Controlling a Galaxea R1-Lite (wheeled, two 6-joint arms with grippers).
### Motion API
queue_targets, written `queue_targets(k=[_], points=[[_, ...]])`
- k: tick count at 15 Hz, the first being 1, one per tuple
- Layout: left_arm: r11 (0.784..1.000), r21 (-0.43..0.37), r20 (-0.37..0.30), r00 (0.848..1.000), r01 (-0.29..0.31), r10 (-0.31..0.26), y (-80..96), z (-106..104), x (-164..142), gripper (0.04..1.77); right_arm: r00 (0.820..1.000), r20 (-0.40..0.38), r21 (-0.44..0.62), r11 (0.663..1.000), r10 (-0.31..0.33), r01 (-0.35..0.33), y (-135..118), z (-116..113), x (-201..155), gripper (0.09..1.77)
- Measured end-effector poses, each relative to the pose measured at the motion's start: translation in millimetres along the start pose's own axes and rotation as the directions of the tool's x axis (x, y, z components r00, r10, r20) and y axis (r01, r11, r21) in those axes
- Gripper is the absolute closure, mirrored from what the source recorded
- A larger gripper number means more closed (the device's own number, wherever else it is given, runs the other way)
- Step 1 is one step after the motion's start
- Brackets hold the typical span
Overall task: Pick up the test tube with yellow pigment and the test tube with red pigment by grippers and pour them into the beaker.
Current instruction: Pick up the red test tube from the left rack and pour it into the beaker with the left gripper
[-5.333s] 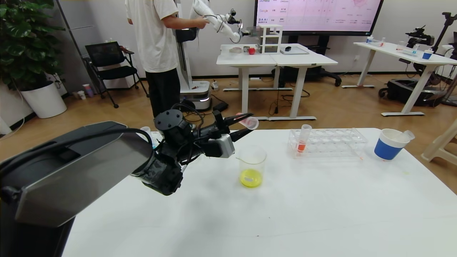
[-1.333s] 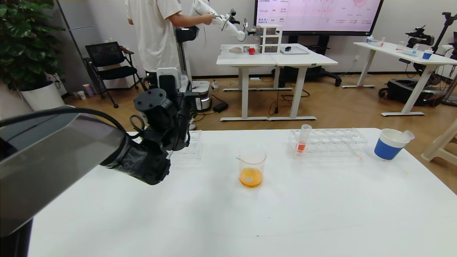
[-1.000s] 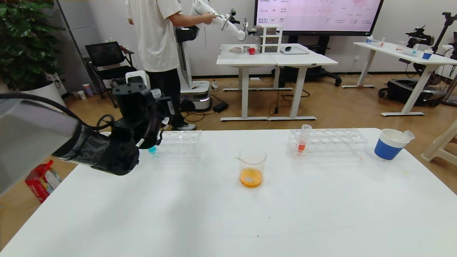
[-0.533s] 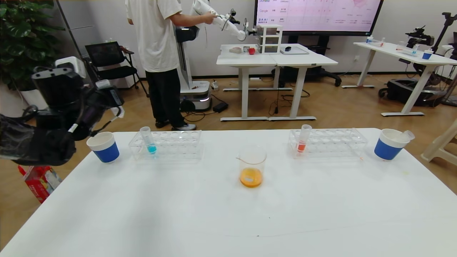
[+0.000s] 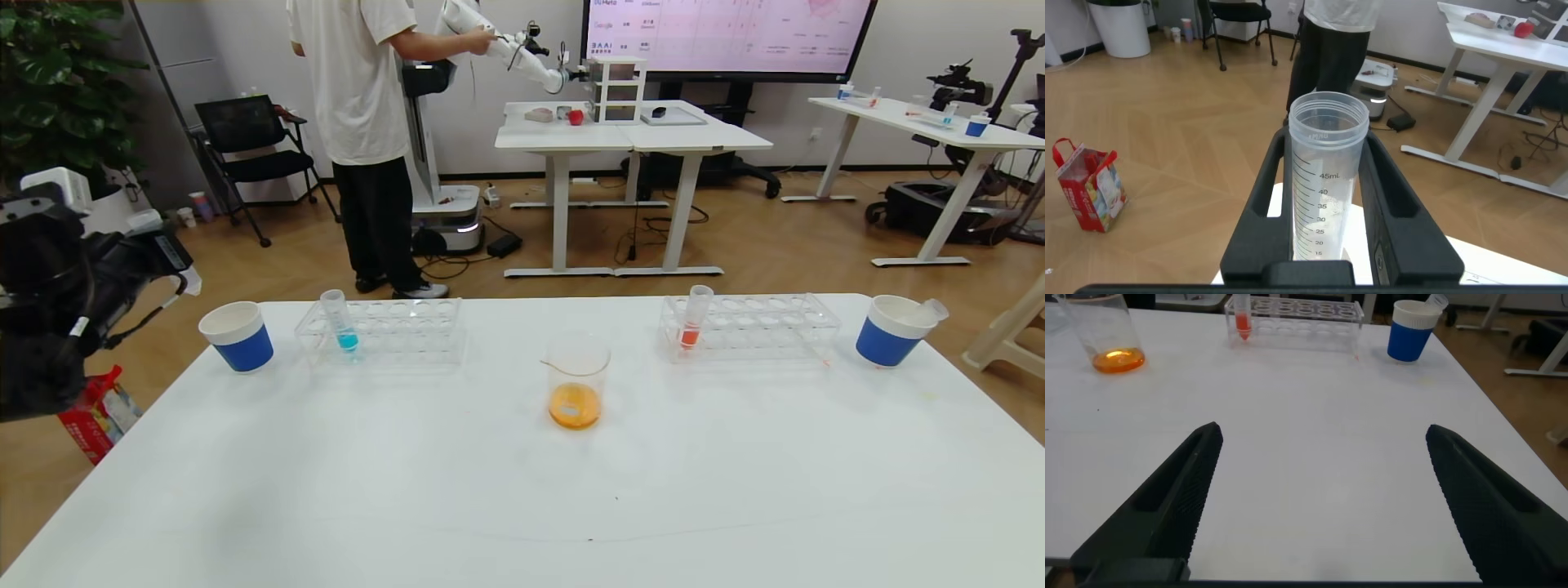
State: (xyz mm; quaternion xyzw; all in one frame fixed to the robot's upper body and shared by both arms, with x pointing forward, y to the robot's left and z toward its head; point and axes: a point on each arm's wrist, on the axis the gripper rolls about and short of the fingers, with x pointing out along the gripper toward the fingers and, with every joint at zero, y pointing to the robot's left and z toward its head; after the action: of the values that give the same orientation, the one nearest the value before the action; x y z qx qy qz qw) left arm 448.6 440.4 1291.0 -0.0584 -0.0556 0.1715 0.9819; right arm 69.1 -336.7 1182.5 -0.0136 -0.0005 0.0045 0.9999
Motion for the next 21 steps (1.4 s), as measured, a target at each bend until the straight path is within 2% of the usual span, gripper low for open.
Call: queue_targets(k=[3,6,10,12,15,16,18,19,20,21], points=[[1.0,0.004,-0.038,0.999,-0.007,0.007,1.4,-23.8,9.5,1.31,1.0,0.0,0.0,1.0,0.0,0.0,0.0,0.0,0.0,0.12],[1.0,0.002,-0.03,1.0,-0.003,0.003,2.0,-47.0,19.4,1.31,1.0,0.0,0.0,1.0,0.0,0.0,0.0,0.0,0.0,0.12],[1.0,0.007,-0.067,0.998,-0.005,0.005,2.5,-85.5,27.1,1.31,1.0,0.0,0.0,1.0,0.0,0.0,0.0,0.0,0.0,0.12],[1.0,0.012,-0.091,0.996,-0.004,0.005,2.4,-96.5,28.3,1.31,1.0,0.0,0.0,1.0,0.0,0.0,0.0,0.0,0.0,0.12],[1.0,0.018,-0.098,0.995,-0.004,0.005,2.9,-101.3,29.1,1.28,1.0,0.0,0.0,1.0,0.0,0.0,0.0,0.0,0.0,0.12],[1.0,0.024,-0.095,0.995,-0.002,0.005,2.9,-101.5,29.0,1.08,1.0,0.0,0.0,1.0,0.0,0.0,0.0,0.0,0.0,0.12],[0.999,0.034,-0.098,0.995,-0.003,0.006,3.4,-102.6,28.7,0.43,1.0,0.0,0.0,1.0,0.0,0.0,0.0,0.0,0.0,0.12],[0.999,0.035,-0.098,0.995,-0.004,0.007,3.6,-102.6,28.5,0.16,1.0,0.0,0.0,1.0,0.0,0.0,0.0,0.0,0.0,0.12],[0.999,0.035,-0.094,0.996,-0.004,0.008,3.7,-102.1,28.5,0.07,1.0,0.0,0.0,1.0,0.0,0.0,0.0,0.0,0.0,0.12],[0.999,0.034,-0.081,0.997,-0.003,0.006,3.5,-100.8,28.7,0.07,1.0,0.0,0.0,1.0,0.0,0.0,0.0,0.0,0.0,0.12]])
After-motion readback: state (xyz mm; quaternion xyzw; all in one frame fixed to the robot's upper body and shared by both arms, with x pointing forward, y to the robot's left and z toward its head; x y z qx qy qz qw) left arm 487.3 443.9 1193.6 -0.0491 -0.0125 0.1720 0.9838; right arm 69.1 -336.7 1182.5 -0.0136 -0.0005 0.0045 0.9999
